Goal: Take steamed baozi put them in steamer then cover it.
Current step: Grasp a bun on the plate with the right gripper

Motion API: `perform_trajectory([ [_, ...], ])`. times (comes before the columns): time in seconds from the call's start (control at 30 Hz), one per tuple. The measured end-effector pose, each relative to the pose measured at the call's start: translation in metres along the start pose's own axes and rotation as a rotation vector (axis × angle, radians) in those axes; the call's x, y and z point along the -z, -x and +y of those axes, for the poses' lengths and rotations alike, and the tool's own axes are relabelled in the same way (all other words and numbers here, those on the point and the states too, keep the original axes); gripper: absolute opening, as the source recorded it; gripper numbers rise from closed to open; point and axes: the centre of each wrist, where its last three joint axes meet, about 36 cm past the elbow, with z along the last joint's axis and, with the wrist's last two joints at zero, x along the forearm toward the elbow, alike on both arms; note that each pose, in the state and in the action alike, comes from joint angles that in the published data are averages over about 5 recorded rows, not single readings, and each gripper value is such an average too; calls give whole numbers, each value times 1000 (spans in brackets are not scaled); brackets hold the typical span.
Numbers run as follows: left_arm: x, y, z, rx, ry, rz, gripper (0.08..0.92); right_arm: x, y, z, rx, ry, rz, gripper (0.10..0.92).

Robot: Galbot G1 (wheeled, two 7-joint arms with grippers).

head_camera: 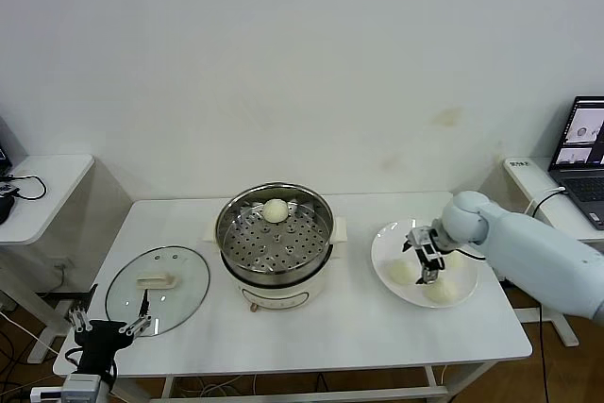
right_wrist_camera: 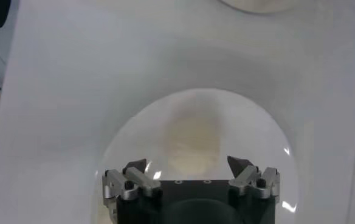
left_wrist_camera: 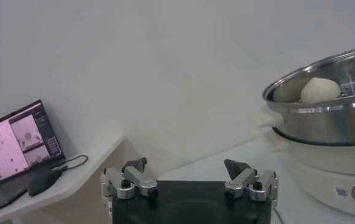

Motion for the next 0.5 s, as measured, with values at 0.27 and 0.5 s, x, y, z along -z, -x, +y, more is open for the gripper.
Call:
perform_trajectory([
  [0.27,-1,0,1,6,-2,2,823,4,22,-5,19,19,18,803],
  [0.5,-1,0,1,9,-4,3,823,4,29,-9,24,36,26,720],
])
